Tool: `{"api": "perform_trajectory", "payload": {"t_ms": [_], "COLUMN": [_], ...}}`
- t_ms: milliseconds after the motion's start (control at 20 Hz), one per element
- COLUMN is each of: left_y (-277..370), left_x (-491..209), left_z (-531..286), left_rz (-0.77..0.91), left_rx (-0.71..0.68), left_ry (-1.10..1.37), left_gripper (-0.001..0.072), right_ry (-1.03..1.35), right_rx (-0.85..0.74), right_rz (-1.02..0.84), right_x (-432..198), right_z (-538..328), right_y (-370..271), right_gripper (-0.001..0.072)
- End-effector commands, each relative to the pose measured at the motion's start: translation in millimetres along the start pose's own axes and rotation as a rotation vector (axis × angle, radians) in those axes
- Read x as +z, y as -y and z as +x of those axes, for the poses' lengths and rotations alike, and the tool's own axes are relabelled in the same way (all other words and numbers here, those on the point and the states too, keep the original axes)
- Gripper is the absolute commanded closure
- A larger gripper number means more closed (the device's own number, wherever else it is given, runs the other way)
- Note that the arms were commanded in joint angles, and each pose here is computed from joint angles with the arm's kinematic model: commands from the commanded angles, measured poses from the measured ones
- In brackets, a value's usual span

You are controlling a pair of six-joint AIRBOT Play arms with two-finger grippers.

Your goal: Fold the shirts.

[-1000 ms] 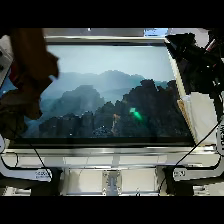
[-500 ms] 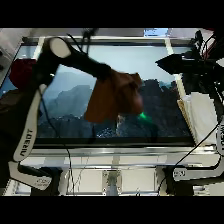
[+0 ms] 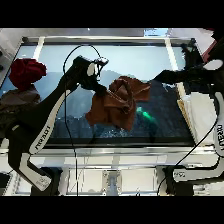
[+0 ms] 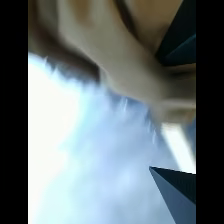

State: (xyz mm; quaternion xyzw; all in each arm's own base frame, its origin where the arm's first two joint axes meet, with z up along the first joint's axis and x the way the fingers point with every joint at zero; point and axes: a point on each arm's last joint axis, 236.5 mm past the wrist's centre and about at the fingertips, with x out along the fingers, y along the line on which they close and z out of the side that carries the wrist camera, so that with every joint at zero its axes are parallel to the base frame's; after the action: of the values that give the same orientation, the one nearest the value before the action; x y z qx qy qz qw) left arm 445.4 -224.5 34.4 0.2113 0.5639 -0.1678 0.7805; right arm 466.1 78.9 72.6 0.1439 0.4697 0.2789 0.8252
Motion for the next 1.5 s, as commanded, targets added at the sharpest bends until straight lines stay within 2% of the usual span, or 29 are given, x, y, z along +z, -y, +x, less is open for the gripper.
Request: {"api": "perform_trajectory", "payload": {"t_ms": [0, 100, 200, 250, 350, 450, 500, 550, 850, 1100, 1450], "left_y": [-23, 18, 65, 77, 70, 43, 33, 27, 23, 23, 23], "left_x": [31, 47, 39, 31, 14, 3, 4, 5, 9, 8, 5], "left_z": [-23, -25, -14, -3, 25, 44, 47, 47, 42, 42, 42], "left_rz": [0.002, 0.071, 0.131, 0.145, 0.137, 0.118, 0.113, 0.116, 0.114, 0.114, 0.115], "left_rx": [0.096, -0.076, -0.264, -0.313, -0.273, -0.155, -0.109, -0.083, -0.071, -0.072, -0.073], "left_ry": [0.113, 0.179, 0.142, 0.098, -0.002, -0.067, -0.068, -0.064, -0.053, -0.057, -0.073], "left_gripper": [0.0005, 0.0005, 0.0004, 0.0003, 0.0002, 0.0003, 0.0004, 0.0004, 0.0004, 0.0004, 0.0005], "right_ry": [-0.089, -0.098, -0.040, -0.007, 0.023, 0.012, -0.005, -0.027, -0.108, -0.054, -0.017], "right_rx": [-0.144, -0.212, -0.273, -0.289, -0.332, -0.366, -0.363, -0.363, -0.248, -0.245, -0.250], "right_rz": [-0.035, -0.052, -0.056, -0.043, -0.004, 0.039, 0.062, 0.101, 0.329, 0.300, 0.378], "right_x": [-28, -29, -15, -7, -2, -8, -14, -22, -61, -40, -36], "right_z": [45, 61, 62, 60, 55, 58, 65, 75, 132, 130, 114], "right_y": [21, 31, 42, 47, 62, 80, 85, 92, 99, 99, 122], "right_gripper": [0.0325, 0.0325, 0.0325, 0.0325, 0.0325, 0.0318, 0.0245, 0.0210, 0.0211, 0.0212, 0.0212]}}
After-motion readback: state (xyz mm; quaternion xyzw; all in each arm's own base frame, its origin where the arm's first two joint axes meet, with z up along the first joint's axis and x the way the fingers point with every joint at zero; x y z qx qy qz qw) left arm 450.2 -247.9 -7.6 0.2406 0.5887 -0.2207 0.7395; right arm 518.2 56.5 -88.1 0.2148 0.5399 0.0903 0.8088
